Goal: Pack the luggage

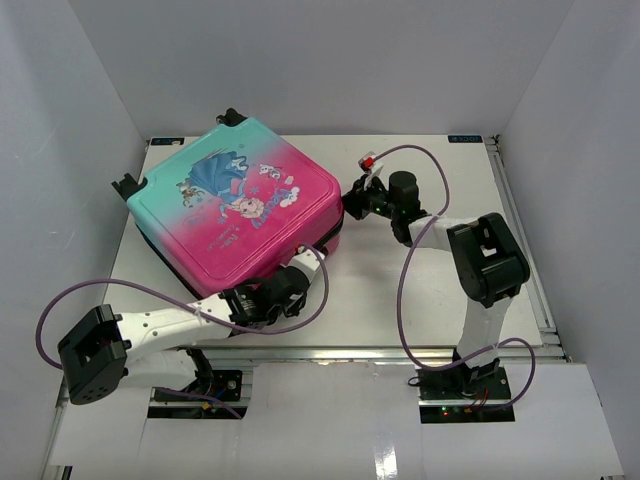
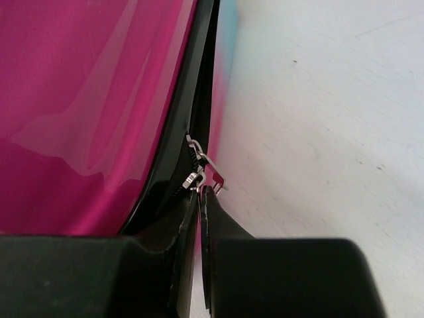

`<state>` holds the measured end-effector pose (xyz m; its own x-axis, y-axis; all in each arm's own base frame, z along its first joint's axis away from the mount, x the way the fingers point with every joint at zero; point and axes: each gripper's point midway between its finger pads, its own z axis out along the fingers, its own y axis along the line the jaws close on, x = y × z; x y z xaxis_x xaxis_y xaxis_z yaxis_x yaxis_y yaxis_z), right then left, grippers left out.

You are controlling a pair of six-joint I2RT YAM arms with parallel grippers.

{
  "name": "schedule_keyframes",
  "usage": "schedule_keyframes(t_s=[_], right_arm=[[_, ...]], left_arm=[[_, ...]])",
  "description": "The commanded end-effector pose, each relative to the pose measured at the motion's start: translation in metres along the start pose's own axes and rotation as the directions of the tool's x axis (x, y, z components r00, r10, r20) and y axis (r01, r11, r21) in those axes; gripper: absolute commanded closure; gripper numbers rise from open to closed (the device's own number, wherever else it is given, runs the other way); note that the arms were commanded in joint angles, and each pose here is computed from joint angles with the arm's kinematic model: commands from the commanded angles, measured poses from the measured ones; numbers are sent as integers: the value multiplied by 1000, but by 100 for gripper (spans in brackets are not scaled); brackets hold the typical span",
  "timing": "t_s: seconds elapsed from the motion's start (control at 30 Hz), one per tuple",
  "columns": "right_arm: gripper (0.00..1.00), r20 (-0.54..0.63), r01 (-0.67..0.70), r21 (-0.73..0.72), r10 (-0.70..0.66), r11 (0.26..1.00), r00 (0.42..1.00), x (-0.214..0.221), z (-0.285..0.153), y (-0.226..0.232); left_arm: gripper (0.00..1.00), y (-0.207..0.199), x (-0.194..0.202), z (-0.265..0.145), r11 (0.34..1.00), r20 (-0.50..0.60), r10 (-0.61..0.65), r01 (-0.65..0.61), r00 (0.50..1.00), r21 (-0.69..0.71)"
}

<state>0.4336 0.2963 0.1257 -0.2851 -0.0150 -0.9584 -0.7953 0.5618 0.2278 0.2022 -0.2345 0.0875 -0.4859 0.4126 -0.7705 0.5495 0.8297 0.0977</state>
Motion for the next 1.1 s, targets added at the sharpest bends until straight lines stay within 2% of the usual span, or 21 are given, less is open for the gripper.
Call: schedule_keyframes(t_s=[0.0, 0.07, 0.1, 0.17, 0.2, 0.23, 0.27, 0.3, 0.33, 0.4, 0.47, 0.6, 0.7, 0.8, 0.87, 1.0, 1.07], right_arm=[[92, 158, 7, 119, -26, 993, 987, -39, 4, -50], [92, 153, -13, 114, -5, 993, 988, -34, 3, -50], [92, 158, -22, 122, 2, 992, 987, -35, 1, -51], [92, 173, -48, 150, 21, 987, 985, -37, -5, -55], [92, 178, -65, 154, 37, 986, 983, -35, -9, -56], [92, 181, -84, 152, 55, 985, 982, -31, -12, -55], [92, 190, -90, 141, 62, 986, 980, -35, -12, -53], [65, 191, -128, 138, 100, 982, 976, -33, -16, -54], [56, 188, -143, 134, 117, 981, 975, -30, -17, -54], [43, 175, -172, 120, 150, 978, 973, -23, -22, -52], [40, 176, -189, 124, 166, 974, 970, -24, -30, -54], [45, 154, -234, 167, 210, 958, 966, -23, -45, -63], [52, 102, -271, 252, 253, 929, 962, -18, -50, -73], [61, -7, -308, 325, 328, 894, 945, 13, -49, -74], [65, -32, -306, 333, 335, 892, 942, 27, -46, -65], [67, 25, -279, 287, 284, 916, 958, 16, -24, -66], [72, 17, -301, 274, 308, 914, 951, 19, -4, -76]], left_arm=[[100, -19, -31, -29, 994, 109, -80, 71, 991, 88], [100, -13, -40, -31, 995, 138, -93, 86, 986, 54], [95, -11, -47, -32, 995, 151, -97, 92, 984, 43], [62, -10, -64, -30, 995, 170, -96, 96, 981, 8], [49, -9, -76, -28, 995, 177, -98, 102, 979, -15], [39, -7, -90, -25, 993, 184, -100, 109, 978, -39], [39, -8, -110, -35, 992, 211, -118, 127, 970, -28], [29, -15, -133, -34, 992, 189, -110, 120, 976, -41], [29, -19, -150, -32, 992, 171, -99, 111, 980, -62], [29, -11, -165, -25, 986, 154, -76, 97, 985, -136], [33, 2, -197, -29, 977, 195, -93, 127, 976, -170], [67, 79, -231, -34, 928, 253, -208, 273, 945, -254], [100, 144, -232, -44, 869, 287, -282, 371, 915, -328], [100, 197, -200, -60, 745, 316, -335, 455, 888, -488], [100, 200, -189, -67, 727, 348, -379, 509, 857, -461], [100, 186, -186, -85, 734, 427, -454, 600, 782, -319], [100, 192, -164, -92, 694, 448, -464, 628, 764, -352]])
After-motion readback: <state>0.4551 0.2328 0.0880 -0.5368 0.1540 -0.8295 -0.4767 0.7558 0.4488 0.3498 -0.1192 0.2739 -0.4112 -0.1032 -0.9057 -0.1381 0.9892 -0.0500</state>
